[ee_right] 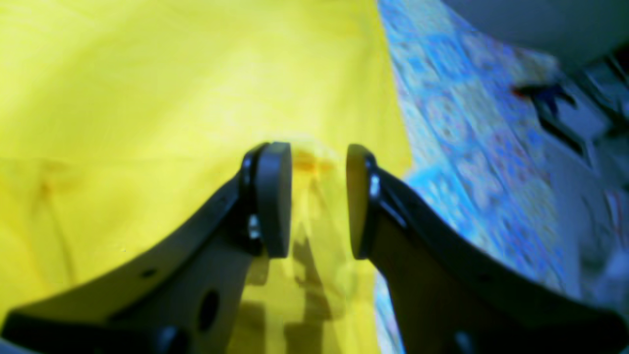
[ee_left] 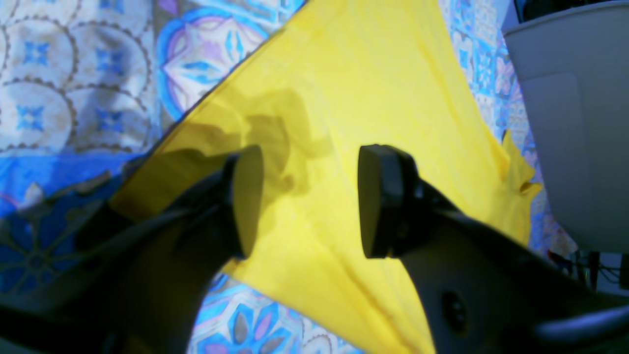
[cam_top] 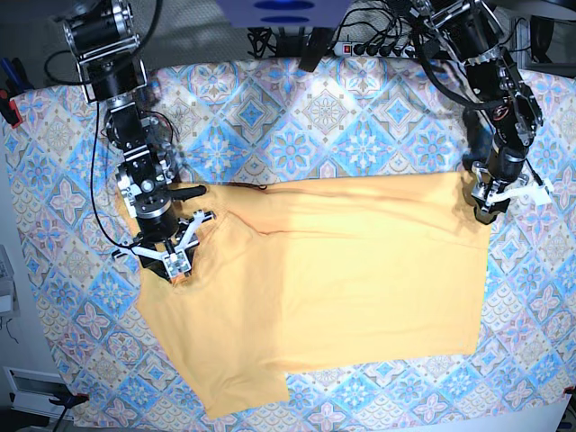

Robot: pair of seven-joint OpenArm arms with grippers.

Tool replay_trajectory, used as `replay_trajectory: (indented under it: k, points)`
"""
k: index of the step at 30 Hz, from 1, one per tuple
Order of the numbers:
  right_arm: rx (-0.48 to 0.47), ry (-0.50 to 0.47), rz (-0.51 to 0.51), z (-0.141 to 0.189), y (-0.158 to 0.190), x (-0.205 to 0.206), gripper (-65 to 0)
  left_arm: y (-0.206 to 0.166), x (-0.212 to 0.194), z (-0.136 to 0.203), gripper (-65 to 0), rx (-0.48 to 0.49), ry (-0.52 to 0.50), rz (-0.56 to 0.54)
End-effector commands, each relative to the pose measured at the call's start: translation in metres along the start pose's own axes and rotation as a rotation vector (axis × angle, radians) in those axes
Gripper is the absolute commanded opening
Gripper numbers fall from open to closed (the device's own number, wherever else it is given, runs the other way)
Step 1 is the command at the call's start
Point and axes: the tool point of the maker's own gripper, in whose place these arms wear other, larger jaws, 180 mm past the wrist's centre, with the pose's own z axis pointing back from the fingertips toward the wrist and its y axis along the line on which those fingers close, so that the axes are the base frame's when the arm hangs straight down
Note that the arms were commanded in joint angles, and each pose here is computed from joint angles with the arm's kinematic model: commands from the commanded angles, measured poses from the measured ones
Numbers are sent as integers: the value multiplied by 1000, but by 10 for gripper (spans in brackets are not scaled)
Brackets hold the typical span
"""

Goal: Fold the T-shirt properly
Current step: 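Lift the held corners and pull them toward the robot base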

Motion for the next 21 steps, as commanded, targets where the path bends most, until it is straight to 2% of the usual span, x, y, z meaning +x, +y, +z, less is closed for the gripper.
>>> replay_trajectory:
  k: [1, 9, 14, 21]
  points:
    - [-24, -61, 0, 2, -10, 17, -462, -8, 14, 2, -340, -34, -36, 6]
    - [-23, -11, 18, 34, -12, -15, -463, 12, -3, 22, -339, -67, 2, 170]
    - [-32, 4, 15, 50, -15, -25, -463, 21, -11, 30, -339, -67, 17, 223]
    - [-22, 0, 19, 50, -11, -24, -463, 24, -17, 21, -339, -58, 27, 262]
